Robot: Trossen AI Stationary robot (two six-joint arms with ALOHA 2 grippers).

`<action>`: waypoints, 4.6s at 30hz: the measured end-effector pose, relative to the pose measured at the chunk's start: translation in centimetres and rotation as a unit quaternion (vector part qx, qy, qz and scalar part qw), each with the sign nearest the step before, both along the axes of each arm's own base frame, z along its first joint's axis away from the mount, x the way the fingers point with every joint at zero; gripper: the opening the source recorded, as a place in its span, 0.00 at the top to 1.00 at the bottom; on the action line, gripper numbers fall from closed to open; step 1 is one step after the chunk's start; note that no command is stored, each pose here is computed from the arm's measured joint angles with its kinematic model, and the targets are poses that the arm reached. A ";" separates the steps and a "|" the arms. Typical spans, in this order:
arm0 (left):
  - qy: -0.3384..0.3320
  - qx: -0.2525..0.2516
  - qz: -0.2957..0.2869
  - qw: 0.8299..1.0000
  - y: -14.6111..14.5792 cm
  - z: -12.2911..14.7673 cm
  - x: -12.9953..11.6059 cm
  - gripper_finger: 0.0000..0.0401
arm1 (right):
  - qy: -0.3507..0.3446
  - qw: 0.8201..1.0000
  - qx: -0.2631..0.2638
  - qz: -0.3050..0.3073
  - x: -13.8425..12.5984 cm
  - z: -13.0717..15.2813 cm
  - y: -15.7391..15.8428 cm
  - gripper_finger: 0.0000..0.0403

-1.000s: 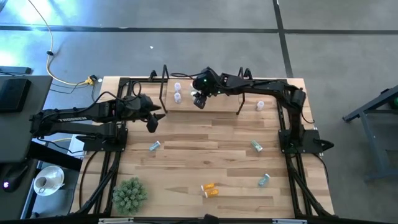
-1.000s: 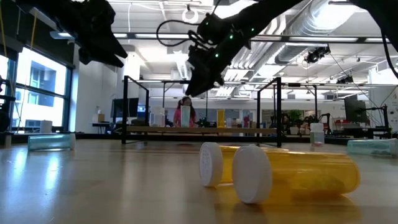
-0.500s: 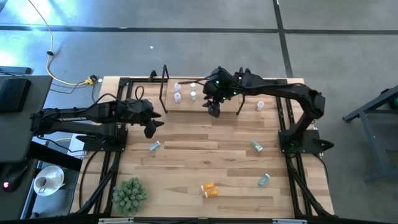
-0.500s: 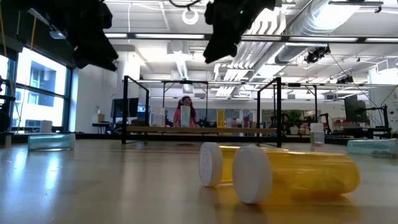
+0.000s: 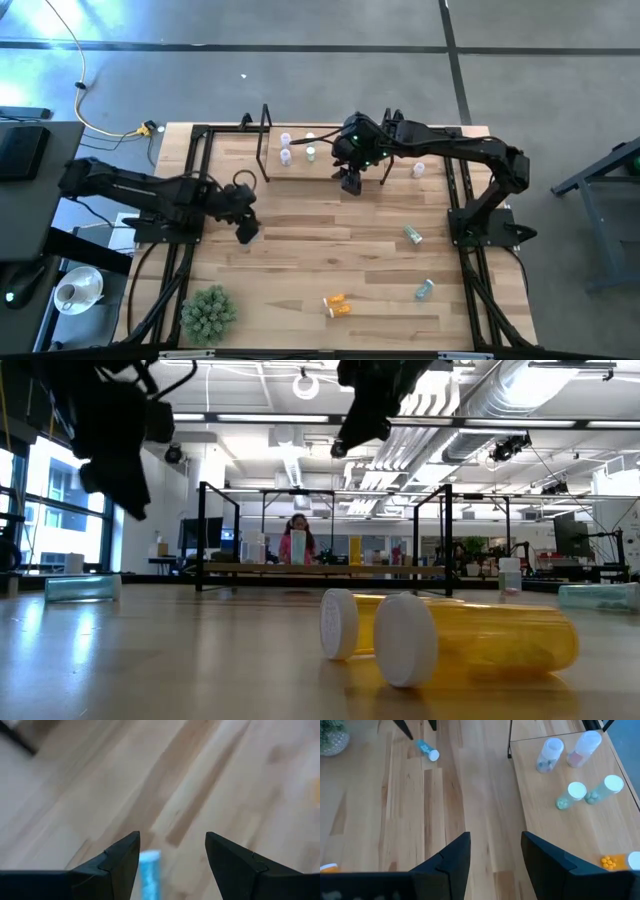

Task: Pick and place medicine bottles onto shelf by color
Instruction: Put the top blue pill bottle on the shelf aligned with the other blue pill bottle

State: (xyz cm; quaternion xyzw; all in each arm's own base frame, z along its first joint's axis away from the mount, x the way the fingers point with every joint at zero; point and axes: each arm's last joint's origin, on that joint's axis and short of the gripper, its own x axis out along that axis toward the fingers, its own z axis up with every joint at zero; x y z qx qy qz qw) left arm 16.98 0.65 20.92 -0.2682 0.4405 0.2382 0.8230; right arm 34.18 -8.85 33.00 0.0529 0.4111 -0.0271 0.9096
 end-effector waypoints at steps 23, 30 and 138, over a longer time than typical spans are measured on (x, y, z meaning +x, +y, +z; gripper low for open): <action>0.178 -0.023 0.030 0.983 -3.5 -5.2 1.5 0.47 | 0.009 1.000 0.003 0.000 -0.1 -0.1 0.0 0.59; 0.205 -0.029 0.032 0.978 -3.9 -6.3 1.8 0.47 | 0.011 1.000 0.003 0.000 -0.2 -0.1 0.0 0.59; -0.395 0.282 -0.214 0.848 -1.5 1.8 12.1 0.78 | -0.111 0.976 -0.038 0.184 1.9 2.0 11.2 0.63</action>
